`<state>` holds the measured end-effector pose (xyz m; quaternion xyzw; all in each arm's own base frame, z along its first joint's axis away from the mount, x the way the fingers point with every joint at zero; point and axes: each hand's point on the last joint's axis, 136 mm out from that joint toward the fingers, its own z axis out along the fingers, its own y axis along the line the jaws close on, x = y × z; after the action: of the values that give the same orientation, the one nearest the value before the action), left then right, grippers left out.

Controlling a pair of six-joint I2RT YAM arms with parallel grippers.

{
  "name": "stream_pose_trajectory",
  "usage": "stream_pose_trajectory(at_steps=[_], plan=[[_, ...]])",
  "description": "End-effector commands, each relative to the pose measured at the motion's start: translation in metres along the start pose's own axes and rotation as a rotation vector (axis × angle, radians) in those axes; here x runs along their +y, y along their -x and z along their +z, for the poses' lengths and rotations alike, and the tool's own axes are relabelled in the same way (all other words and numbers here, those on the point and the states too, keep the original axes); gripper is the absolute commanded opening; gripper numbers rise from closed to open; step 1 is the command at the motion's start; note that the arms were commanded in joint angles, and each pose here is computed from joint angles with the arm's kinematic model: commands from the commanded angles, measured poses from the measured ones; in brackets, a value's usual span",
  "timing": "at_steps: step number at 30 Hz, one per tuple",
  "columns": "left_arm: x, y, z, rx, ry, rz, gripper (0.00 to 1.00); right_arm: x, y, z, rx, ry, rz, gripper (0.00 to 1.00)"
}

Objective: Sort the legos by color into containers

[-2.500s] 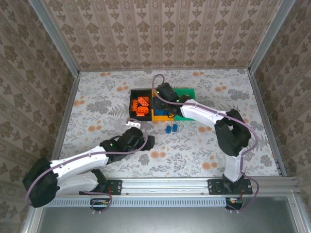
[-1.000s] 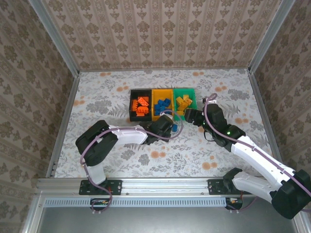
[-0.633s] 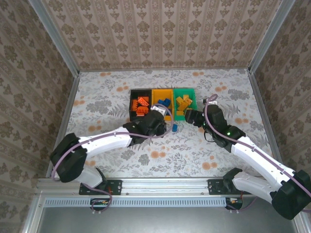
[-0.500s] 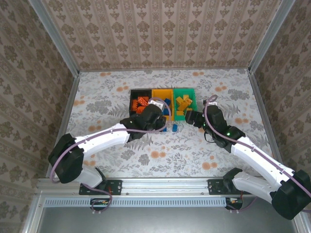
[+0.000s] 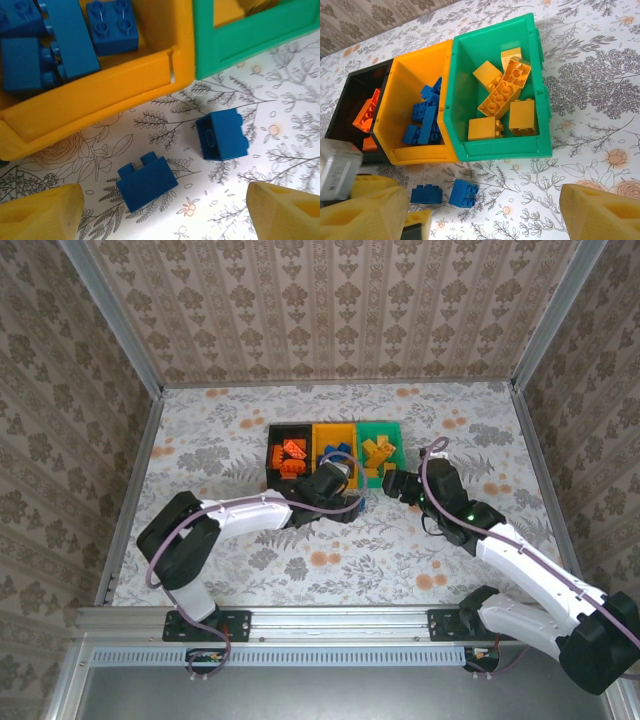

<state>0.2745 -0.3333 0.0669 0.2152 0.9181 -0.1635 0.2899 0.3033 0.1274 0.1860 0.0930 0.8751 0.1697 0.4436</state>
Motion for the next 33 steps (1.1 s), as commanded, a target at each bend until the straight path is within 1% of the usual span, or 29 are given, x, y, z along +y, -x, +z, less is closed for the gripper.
stream_pose_trajectory(at_steps=[1, 5, 14, 22, 24, 28, 33], plan=[[0.001, 0.005, 0.008, -0.016, -0.003, -0.025, 0.86, -0.006, 0.003, -0.009, -0.013, -0.008, 0.013, 0.81], [0.005, 0.002, 0.019, -0.002, 0.002, -0.031, 0.82, -0.008, 0.006, -0.013, -0.023, -0.009, 0.015, 0.81], [0.013, -0.014, 0.04, 0.042, 0.031, -0.042, 0.63, -0.009, 0.009, -0.017, -0.03, -0.007, 0.02, 0.81], [0.011, -0.011, 0.038, 0.024, 0.02, -0.037, 0.38, -0.01, 0.01, -0.019, -0.033, -0.007, 0.023, 0.81], [0.01, -0.009, 0.031, 0.017, 0.017, -0.035, 0.33, -0.01, 0.011, -0.019, -0.034, -0.008, 0.024, 0.81], [0.002, 0.002, 0.001, -0.032, -0.005, -0.034, 0.32, -0.009, 0.013, -0.019, -0.038, -0.005, 0.026, 0.81], [-0.001, 0.037, -0.05, -0.12, 0.003, -0.021, 0.32, -0.009, 0.011, -0.017, -0.03, 0.0, 0.033, 0.81]])
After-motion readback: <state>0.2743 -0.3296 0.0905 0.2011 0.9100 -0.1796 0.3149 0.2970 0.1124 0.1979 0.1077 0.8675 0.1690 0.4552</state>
